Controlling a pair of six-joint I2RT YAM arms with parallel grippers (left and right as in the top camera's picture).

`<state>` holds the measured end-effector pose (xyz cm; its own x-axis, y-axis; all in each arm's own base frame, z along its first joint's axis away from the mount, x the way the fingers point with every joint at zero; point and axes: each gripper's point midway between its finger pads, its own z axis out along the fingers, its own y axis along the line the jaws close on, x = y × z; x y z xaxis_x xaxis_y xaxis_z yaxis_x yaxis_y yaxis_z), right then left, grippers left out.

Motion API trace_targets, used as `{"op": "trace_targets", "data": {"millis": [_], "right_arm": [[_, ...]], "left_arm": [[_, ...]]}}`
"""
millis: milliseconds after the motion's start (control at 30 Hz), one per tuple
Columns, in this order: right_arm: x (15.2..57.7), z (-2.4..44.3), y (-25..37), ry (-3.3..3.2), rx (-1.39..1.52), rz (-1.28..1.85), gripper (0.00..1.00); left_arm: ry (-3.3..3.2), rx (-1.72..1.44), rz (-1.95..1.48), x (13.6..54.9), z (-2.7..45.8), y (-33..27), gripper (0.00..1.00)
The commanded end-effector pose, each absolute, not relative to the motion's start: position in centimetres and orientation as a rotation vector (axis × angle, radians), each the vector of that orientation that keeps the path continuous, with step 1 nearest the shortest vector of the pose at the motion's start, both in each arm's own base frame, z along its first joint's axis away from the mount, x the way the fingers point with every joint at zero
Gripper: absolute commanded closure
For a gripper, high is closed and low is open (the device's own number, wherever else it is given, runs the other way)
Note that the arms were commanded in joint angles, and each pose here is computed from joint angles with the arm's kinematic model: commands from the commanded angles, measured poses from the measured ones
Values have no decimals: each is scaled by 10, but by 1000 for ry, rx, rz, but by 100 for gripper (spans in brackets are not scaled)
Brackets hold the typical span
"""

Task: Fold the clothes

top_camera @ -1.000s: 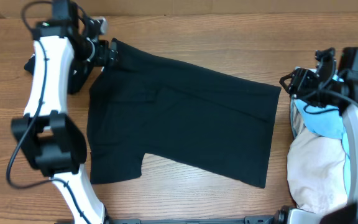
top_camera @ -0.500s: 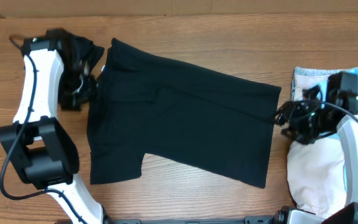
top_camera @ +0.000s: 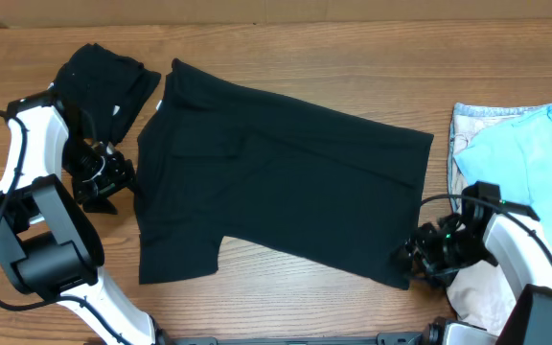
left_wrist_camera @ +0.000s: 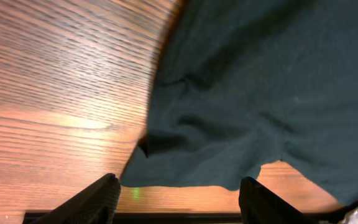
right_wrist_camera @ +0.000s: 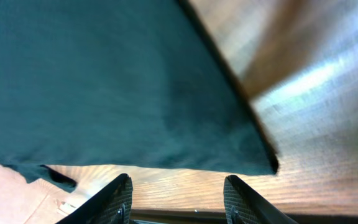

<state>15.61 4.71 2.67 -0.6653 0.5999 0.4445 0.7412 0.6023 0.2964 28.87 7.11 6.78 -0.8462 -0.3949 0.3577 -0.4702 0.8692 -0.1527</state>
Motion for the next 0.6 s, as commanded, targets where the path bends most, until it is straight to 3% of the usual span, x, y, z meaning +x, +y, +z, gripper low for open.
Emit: {"op": "trace_targets", "data": {"millis": [0, 233, 500, 567], "right_arm": [[151, 21, 49, -2512, -1115, -662, 49], [133, 22, 49, -2454, -1110, -597, 49], [127, 13, 32, -2430, -1242, -402, 50], [127, 13, 31, -2431, -1246, -392, 55]], "left_arm": [[-2809, 598, 376, 290, 92, 64, 34], [-2965, 653, 323, 276, 130, 60, 30], [-2861, 739, 321, 238, 85, 47, 21], [-2826, 750, 323, 229, 73, 43, 18]]}}
